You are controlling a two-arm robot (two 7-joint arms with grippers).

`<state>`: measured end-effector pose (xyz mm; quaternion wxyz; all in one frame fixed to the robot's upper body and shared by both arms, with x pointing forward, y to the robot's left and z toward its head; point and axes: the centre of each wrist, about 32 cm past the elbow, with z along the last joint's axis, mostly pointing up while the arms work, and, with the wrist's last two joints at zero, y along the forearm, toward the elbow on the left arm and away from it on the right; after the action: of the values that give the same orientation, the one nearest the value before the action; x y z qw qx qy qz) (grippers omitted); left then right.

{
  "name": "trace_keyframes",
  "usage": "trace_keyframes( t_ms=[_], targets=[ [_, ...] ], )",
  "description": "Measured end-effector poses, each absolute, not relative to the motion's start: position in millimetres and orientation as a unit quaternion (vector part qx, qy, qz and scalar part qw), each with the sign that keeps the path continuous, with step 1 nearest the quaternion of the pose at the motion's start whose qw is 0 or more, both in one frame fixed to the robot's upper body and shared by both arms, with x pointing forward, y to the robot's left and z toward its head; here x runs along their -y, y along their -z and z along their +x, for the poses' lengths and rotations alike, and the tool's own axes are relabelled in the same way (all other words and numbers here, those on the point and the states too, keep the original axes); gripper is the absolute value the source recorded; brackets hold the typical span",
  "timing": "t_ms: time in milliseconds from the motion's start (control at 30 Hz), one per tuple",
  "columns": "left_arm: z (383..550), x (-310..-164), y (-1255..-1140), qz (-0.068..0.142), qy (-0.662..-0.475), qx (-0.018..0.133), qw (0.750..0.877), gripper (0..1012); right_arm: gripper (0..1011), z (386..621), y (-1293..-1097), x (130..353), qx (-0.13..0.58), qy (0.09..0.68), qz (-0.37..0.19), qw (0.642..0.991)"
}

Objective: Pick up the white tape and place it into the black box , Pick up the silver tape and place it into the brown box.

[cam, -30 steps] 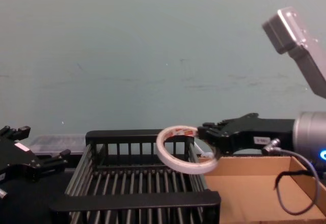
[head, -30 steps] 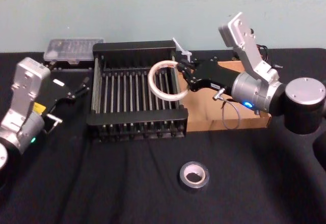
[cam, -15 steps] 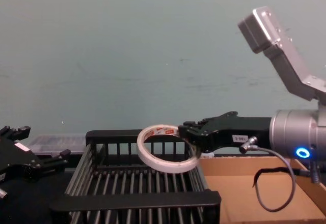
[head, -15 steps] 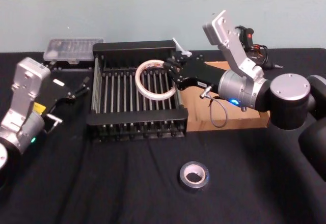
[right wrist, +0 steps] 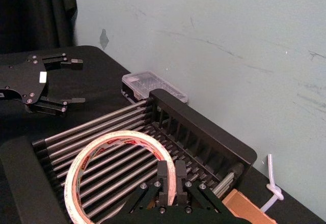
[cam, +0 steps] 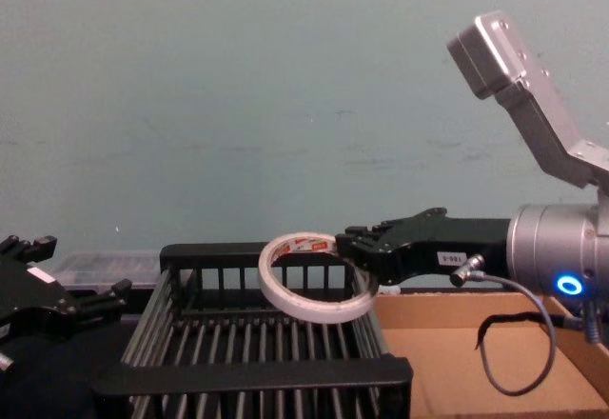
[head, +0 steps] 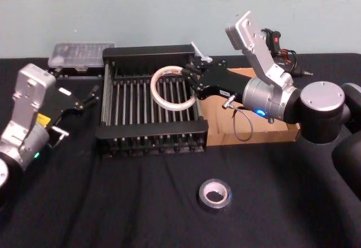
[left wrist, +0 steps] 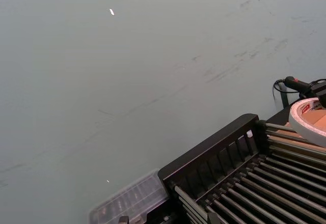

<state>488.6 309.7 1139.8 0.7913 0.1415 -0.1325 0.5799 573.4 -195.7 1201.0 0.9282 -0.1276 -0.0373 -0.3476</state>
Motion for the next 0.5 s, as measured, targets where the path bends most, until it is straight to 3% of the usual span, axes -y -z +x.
trace_keyframes(
  t_ms=[233, 433, 500],
  targets=[
    [488.6, -309.7, -1139.8, 0.141, -0.58, 0.132, 0.791, 1001, 223, 573.1, -1201.1, 195.9, 0.037, 0.348, -0.128, 0.928],
    [488.6, -309.7, -1139.8, 0.142, -0.58, 0.132, 0.791, 1001, 468, 573.0, -1201.1, 196.2, 0.037, 0.348, -0.128, 0.928],
    [488.6, -309.7, -1139.8, 0.142, -0.58, 0.132, 0.791, 1001, 503, 573.0, -1201.1, 196.3, 0.036, 0.348, -0.128, 0.928]
  ],
)
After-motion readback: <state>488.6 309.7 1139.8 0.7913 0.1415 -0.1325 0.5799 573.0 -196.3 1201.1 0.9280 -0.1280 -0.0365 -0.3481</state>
